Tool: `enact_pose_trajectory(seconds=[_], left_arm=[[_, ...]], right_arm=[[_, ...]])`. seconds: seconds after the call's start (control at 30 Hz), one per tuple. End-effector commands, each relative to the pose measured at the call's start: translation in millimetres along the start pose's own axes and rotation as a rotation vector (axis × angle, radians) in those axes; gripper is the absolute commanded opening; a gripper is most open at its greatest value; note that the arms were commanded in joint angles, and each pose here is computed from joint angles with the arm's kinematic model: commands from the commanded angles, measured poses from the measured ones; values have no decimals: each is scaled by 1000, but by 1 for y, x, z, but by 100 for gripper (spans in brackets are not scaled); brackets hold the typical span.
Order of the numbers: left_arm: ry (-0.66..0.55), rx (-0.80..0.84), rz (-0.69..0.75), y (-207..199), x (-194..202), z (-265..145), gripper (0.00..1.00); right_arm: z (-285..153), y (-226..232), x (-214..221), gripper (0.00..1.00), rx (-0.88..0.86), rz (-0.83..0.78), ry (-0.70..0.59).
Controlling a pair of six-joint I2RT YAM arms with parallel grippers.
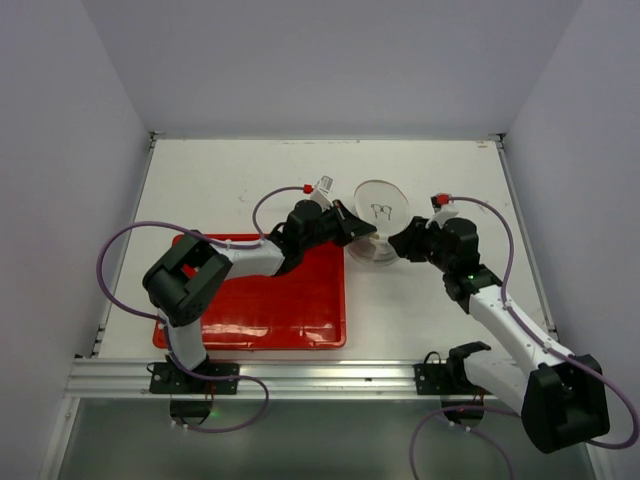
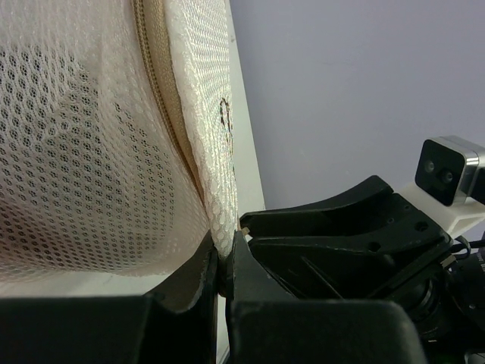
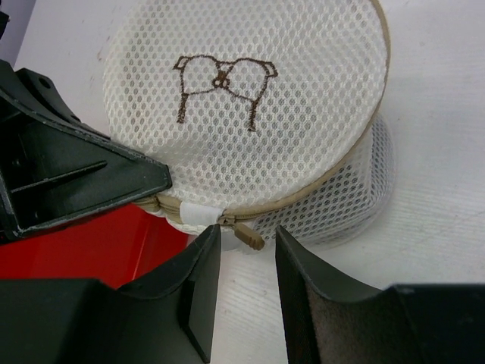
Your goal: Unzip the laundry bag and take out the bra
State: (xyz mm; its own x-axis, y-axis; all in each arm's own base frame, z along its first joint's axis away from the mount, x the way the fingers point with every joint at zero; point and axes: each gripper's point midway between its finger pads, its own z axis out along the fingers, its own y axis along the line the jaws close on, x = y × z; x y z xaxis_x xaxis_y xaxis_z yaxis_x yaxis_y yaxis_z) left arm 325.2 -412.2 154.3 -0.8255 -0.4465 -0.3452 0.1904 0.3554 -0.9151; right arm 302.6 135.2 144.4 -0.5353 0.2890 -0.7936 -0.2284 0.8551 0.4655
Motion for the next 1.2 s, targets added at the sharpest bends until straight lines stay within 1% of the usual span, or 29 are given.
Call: enact_pose_trajectory(seconds=[0.0,0.4,0.5,0.87,1.17], left_arm=[[-29,93,15,-31,-13,-7,0],[-29,93,15,-31,-14,-5,0],[-29,93,13,-31,-14,-5,0],[-32,97,14,-35,-16,-5,0],[-31,91,12,-32,-14,-6,0]], right_arm=[[4,13,-6,37,-78,2,-22],[6,11,-7,35,-71,1,-27],[6,10,-6,33,-61,2,-21],[-4,8,-2,32,-45,-4,-9],[-3,3,3,30,-18,3,13]])
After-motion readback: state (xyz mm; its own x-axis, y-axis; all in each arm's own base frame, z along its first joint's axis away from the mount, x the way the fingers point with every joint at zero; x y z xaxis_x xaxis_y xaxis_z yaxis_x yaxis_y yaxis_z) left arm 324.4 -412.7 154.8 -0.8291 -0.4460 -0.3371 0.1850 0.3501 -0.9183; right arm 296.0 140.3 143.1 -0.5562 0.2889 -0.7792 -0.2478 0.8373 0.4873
